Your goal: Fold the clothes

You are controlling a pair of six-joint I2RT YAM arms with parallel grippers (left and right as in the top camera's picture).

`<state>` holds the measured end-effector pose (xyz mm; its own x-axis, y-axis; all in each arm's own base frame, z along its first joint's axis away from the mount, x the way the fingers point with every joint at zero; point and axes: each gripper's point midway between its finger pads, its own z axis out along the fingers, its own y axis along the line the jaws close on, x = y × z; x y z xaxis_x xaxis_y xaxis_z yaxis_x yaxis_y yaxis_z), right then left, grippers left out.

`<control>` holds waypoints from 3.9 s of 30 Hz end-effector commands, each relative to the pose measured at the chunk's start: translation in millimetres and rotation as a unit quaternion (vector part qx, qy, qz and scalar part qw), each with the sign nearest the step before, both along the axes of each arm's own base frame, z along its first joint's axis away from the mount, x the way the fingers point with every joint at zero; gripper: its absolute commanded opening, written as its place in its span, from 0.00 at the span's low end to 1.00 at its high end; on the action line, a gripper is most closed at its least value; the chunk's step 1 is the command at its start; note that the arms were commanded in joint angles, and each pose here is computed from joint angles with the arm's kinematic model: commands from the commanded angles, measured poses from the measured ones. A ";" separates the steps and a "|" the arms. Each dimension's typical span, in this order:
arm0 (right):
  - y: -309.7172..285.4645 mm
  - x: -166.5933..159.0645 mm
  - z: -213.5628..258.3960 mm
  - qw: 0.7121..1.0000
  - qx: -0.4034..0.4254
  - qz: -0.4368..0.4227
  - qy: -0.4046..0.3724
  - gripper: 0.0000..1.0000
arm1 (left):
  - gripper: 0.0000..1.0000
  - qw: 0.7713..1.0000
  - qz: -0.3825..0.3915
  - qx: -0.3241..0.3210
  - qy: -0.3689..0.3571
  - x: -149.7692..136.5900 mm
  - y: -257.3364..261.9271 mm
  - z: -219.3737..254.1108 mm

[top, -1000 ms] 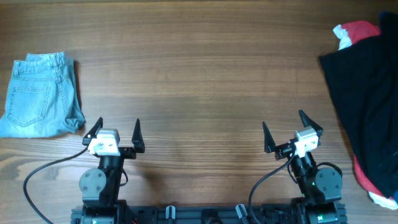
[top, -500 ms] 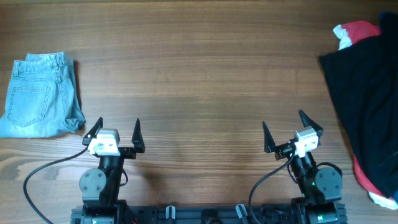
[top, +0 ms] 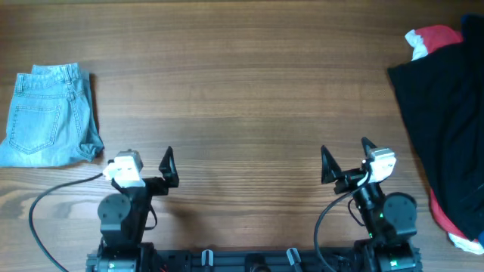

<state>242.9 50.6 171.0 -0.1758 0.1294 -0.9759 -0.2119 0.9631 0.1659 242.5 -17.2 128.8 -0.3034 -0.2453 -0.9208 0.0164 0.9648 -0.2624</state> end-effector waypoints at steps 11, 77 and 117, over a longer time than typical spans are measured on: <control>6.3 132.2 31.0 0.945 -0.124 0.011 0.303 1.00 | 1.00 0.950 -0.022 -0.043 0.308 24.0 -16.0 39.3; 29.6 96.5 -25.8 0.885 -0.169 -0.050 0.431 0.99 | 1.00 0.952 -0.045 -0.061 0.298 40.4 -25.9 40.1; 252.5 -21.1 -28.7 0.794 -0.135 0.465 0.367 0.04 | 1.00 0.947 -0.044 -0.061 0.313 35.6 -25.6 34.9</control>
